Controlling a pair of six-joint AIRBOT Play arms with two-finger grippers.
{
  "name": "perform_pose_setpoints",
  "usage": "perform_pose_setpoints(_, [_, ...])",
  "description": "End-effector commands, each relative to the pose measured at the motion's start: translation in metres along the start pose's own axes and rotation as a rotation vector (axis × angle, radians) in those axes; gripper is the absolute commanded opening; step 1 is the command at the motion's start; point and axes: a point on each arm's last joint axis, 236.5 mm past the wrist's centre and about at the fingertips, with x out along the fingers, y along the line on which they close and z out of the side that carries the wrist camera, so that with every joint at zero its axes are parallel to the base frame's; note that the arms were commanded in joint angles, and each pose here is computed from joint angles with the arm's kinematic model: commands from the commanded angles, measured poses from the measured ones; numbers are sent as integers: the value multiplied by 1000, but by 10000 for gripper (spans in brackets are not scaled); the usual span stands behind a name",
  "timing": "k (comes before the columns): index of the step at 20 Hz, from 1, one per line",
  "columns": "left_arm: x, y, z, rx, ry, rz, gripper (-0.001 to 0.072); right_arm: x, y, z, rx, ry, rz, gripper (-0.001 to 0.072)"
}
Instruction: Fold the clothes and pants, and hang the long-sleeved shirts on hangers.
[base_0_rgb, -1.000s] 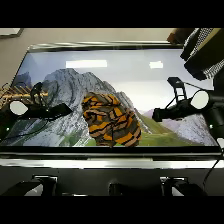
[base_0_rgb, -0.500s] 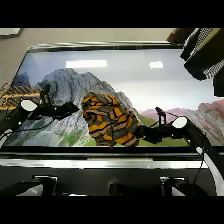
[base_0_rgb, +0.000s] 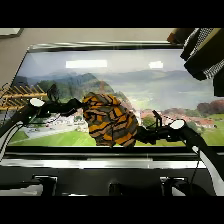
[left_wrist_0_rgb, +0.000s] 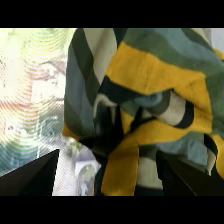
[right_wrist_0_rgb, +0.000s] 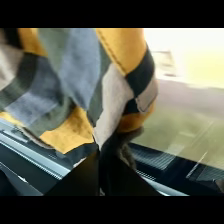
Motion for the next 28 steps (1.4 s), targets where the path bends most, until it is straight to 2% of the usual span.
perform_pose_setpoints(1, [21,5,15,-10,4,-10,720,-11,8,1,-32,-40,1,23])
perform_pose_setpoints(4, [41,12,21,-31,24,-7,705,-16,14,2,-50,-58,9,23])
perform_pose_setpoints(5, [48,12,19,-37,34,-9,665,-18,15,2,-54,-62,11,23])
perform_pose_setpoints(6, [53,13,16,-37,46,-7,473,-18,16,2,-51,-65,13,23])
perform_pose_setpoints(7, [54,15,14,-38,53,-5,168,-19,18,2,-48,-66,17,23])
perform_pose_setpoints(8, [53,13,13,-37,56,-9,20,-20,21,3,-49,-73,26,23])
perform_pose_setpoints(11, [25,-10,44,27,-13,-37,16,-43,42,27,-194,-145,3,23])
perform_pose_setpoints(13, [-23,-42,89,166,-134,-36,15,-90,69,72,-325,-281,-100,23])
perform_pose_setpoints(16, [-142,-107,157,365,-400,23,15,-213,147,135,-553,-622,-252,23])
perform_pose_setpoints(18, [-235,-160,178,484,-600,50,15,-309,209,143,-694,-864,-312,23])
perform_pose_setpoints(20, [-326,-209,172,558,-787,45,16,-398,261,122,-793,-1090,-346,23])
perform_pose_setpoints(23, [-429,-252,129,596,-988,23,16,-497,311,56,-891,-1355,-349,23])
perform_pose_setpoints(25, [-478,-263,89,608,-1066,32,17,-530,323,7,-928,-1463,-318,23])
perform_pose_setpoints(28, [-514,-263,35,631,-1087,72,17,-546,316,-49,-944,-1498,-309,23])
